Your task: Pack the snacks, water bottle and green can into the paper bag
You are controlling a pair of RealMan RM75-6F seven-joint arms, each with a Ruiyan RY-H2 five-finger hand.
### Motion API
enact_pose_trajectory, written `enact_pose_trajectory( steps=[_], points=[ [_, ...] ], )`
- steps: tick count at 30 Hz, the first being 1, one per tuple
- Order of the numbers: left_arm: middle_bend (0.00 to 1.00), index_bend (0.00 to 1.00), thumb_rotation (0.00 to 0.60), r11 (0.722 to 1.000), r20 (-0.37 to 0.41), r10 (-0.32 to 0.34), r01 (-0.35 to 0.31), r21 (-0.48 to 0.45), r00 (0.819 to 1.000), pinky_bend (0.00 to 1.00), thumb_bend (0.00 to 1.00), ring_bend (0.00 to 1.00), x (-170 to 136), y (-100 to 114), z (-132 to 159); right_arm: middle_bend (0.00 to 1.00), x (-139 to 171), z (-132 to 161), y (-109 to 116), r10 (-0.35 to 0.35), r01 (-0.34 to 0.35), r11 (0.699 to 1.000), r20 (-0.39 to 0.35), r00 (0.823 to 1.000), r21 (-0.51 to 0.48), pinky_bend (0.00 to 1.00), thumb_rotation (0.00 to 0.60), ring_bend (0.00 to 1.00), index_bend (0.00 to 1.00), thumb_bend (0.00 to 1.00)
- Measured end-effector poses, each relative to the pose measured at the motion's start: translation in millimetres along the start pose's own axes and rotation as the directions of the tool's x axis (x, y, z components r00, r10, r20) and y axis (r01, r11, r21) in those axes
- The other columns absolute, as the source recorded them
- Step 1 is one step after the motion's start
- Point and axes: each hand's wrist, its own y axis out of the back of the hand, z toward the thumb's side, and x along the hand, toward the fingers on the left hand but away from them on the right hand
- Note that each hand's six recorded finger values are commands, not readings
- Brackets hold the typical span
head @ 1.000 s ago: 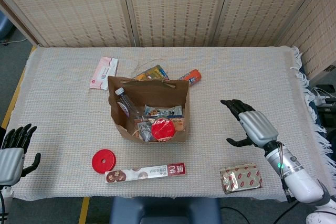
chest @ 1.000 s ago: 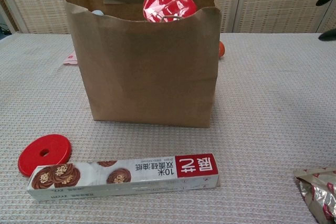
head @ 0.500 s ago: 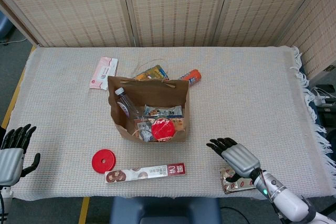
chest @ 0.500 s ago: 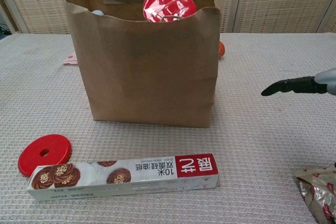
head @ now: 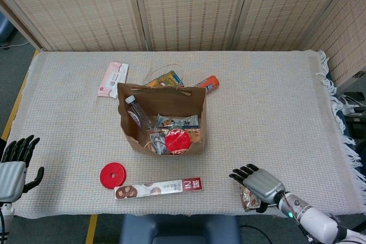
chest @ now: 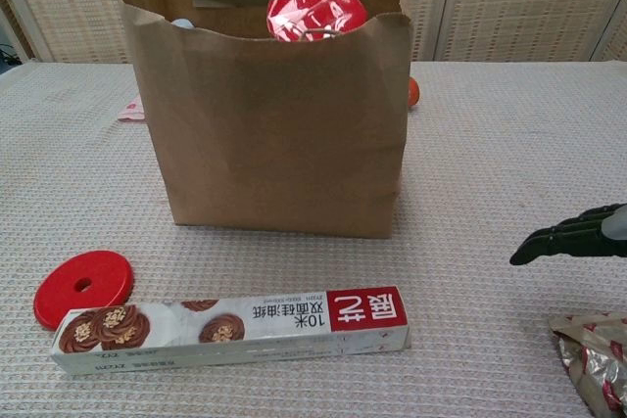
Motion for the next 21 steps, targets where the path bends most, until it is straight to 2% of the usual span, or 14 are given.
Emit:
enact_pose_trajectory(
  steps=[4,12,21],
  points=[
    [0.00,0.05,0.600,1.000,0.000,0.001,-0.001,0.001,1.000,0.00,0.44,0.00,-0.1,0.1,0.2,0.00,-1.8,-3.0,-7.8,0.003,-0.004,1.000,0.018,1.000,0.028,0.05,0.600,0.00,0.00,0.00],
    [0.00,0.05,0.600,1.000,-0.001,-0.001,0.001,-0.001,1.000,0.00,0.44,0.00,0.0,0.0,-0.2,0.00,-8.7,-3.8,-32.3,0.051,-0.054,0.994,0.033,0.998,0.097,0.05,0.600,0.00,0.00,0.00],
    [0.00,0.05,0.600,1.000,0.000,-0.001,0.001,-0.003,1.000,0.00,0.44,0.00,-0.2,0.0,-0.2,0.00,-14.7,-2.7,-43.0,0.047,-0.054,0.990,0.057,0.997,0.132,0.05,0.600,0.00,0.00,0.00]
  ],
)
